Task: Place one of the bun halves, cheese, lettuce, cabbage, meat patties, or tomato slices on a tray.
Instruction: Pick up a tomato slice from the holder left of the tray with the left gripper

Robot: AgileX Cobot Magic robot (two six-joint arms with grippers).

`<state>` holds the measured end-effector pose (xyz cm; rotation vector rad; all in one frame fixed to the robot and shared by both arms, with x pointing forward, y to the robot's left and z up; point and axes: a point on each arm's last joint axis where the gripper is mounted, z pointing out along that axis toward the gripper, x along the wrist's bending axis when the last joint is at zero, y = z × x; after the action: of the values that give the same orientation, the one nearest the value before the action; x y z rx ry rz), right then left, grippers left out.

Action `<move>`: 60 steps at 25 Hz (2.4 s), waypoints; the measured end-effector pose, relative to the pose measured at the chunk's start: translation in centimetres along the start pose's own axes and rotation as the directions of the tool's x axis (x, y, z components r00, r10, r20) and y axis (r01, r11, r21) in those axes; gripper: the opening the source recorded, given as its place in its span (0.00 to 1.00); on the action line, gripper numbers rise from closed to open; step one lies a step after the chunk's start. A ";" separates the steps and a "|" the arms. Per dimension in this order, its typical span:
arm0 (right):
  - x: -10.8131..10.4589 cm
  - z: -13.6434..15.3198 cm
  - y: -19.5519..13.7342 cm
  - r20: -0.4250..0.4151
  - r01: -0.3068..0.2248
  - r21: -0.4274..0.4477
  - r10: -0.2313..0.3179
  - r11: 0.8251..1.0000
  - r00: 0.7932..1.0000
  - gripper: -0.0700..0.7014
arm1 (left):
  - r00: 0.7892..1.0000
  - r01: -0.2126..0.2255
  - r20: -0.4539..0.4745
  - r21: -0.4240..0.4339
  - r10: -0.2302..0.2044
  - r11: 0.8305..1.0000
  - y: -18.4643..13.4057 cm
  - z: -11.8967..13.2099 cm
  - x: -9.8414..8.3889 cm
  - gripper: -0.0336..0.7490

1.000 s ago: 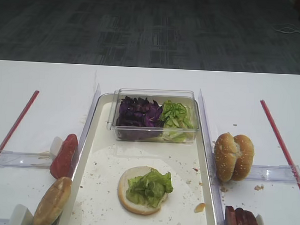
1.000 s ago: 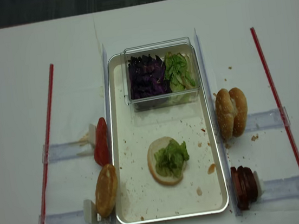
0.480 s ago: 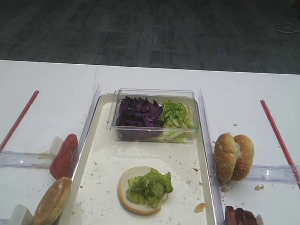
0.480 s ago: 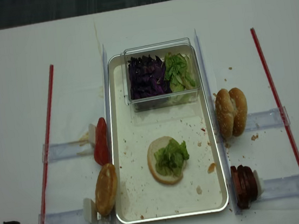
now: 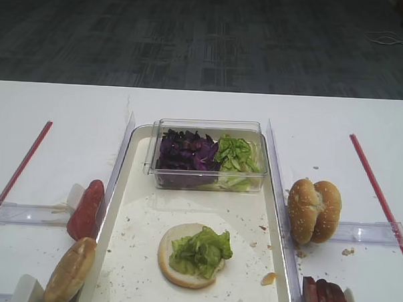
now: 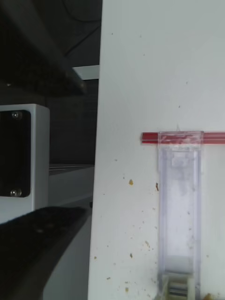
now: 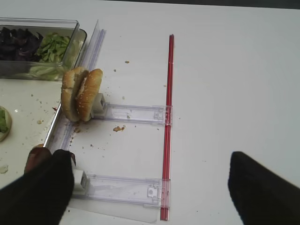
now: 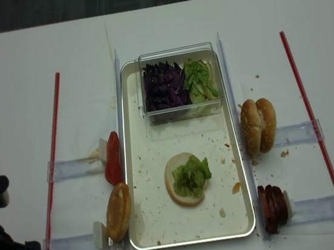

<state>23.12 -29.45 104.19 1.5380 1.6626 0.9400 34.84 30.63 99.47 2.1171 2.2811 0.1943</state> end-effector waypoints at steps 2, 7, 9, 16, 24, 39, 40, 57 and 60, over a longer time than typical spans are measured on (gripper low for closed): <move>0.0 0.0 0.0 0.000 0.000 0.000 0.000 1.000 1.000 0.98 | 1.000 -0.007 0.000 0.021 0.007 1.000 0.2 0.3 -0.1 0.67; 0.0 0.0 0.0 0.000 0.000 0.000 0.000 1.000 1.000 0.98 | 1.000 -0.015 0.006 0.042 0.014 0.999 0.5 0.6 -0.2 0.67; 0.0 0.0 0.0 0.000 0.000 0.000 0.000 1.000 1.000 0.98 | 1.000 -0.016 0.006 0.043 0.015 0.999 0.5 0.6 -0.2 0.67; 0.0 0.0 0.0 0.000 0.000 0.000 0.000 1.000 1.000 0.98 | 1.000 -0.015 0.010 0.003 0.015 1.000 1.4 -0.2 -0.2 0.67; 0.0 0.0 0.0 0.000 0.000 0.000 0.000 1.000 1.000 0.98 | 1.000 -0.024 0.005 0.063 0.024 0.998 6.1 0.3 -0.7 0.67; 0.0 0.0 0.0 0.000 0.000 0.000 0.000 1.000 1.000 0.98 | 0.998 -0.057 0.006 0.099 0.057 0.993 17.8 2.7 -1.9 0.67; 0.0 0.0 0.0 0.000 0.000 0.000 0.000 1.000 1.000 0.98 | 0.998 -0.057 0.006 0.096 0.056 0.994 18.3 2.8 -2.0 0.67; 0.0 0.0 0.0 0.000 0.000 0.000 0.000 1.000 1.000 0.98 | 0.996 -0.090 0.035 0.067 0.088 0.994 20.3 2.6 -3.6 0.67; 0.0 0.0 0.0 0.000 0.000 0.000 0.000 1.000 1.000 0.98 | 0.989 -0.142 0.044 0.043 0.140 0.989 20.6 1.8 -5.3 0.67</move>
<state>23.12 -29.45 104.19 1.5380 1.6626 0.9400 55.86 26.90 99.55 2.2844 2.1352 0.1015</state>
